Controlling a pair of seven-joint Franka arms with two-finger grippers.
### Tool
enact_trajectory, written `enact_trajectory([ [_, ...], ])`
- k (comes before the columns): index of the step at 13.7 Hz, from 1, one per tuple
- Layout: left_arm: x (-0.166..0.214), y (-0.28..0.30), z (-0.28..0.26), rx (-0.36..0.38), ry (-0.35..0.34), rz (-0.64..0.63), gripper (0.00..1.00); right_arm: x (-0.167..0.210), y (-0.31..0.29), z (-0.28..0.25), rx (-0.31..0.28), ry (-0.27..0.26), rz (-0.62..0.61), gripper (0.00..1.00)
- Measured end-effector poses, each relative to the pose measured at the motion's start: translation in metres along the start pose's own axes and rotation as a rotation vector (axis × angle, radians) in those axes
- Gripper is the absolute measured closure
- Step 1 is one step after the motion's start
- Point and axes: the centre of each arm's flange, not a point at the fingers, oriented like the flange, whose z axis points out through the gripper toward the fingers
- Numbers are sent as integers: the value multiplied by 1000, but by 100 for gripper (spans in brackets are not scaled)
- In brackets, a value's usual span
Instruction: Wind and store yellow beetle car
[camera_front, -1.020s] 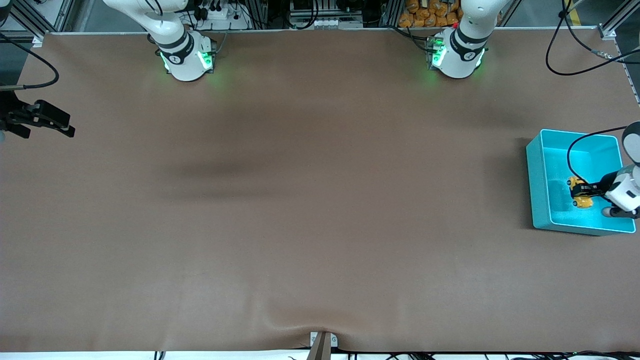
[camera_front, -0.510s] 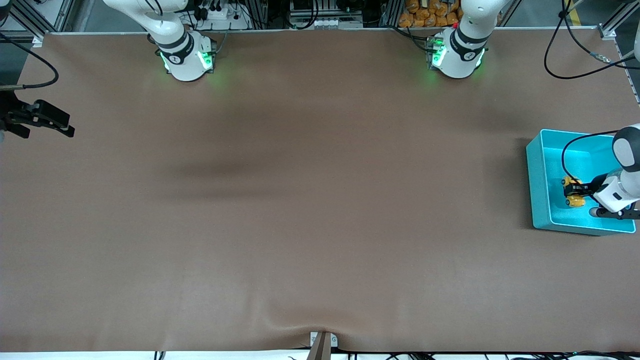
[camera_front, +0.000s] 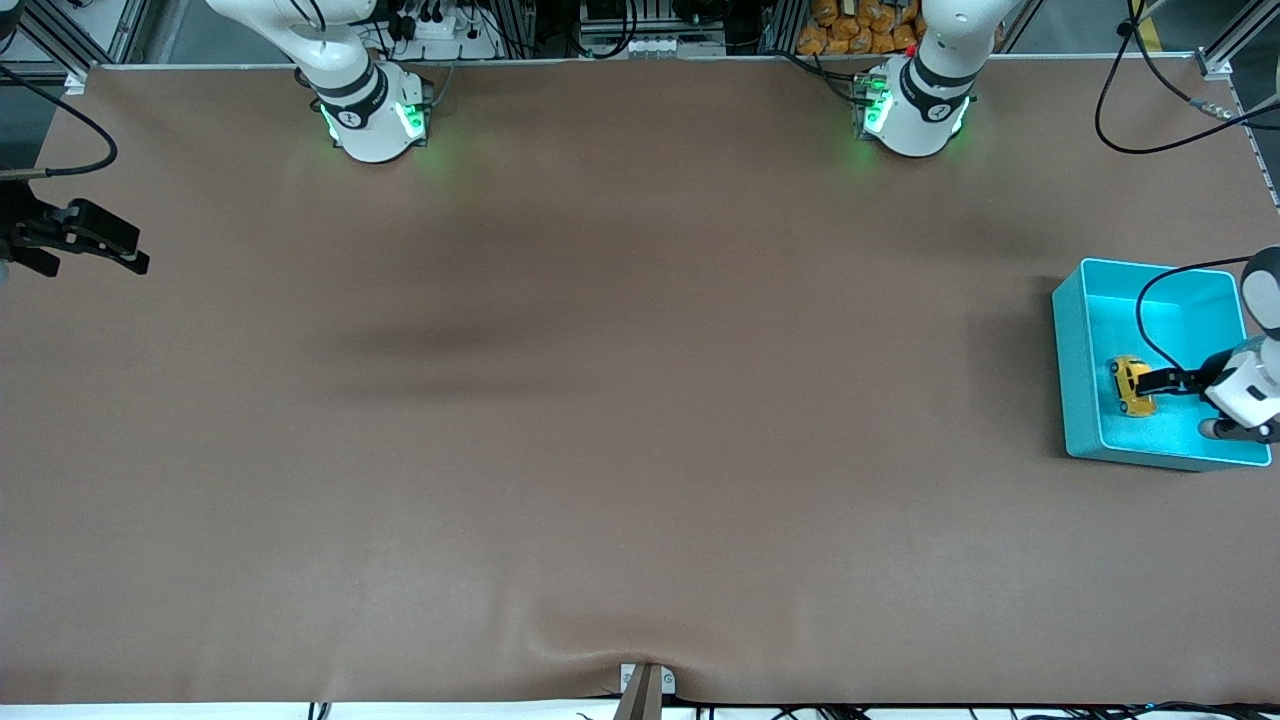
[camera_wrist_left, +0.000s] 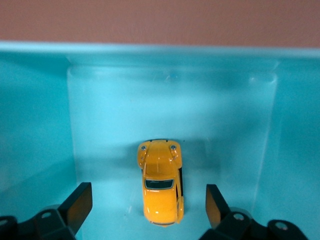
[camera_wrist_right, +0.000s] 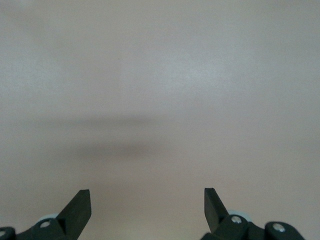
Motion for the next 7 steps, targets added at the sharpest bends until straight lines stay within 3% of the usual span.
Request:
enact_trajectory([
  [7, 32, 109, -116, 24, 54, -10, 0, 0, 0, -1, 0, 2, 0, 0],
])
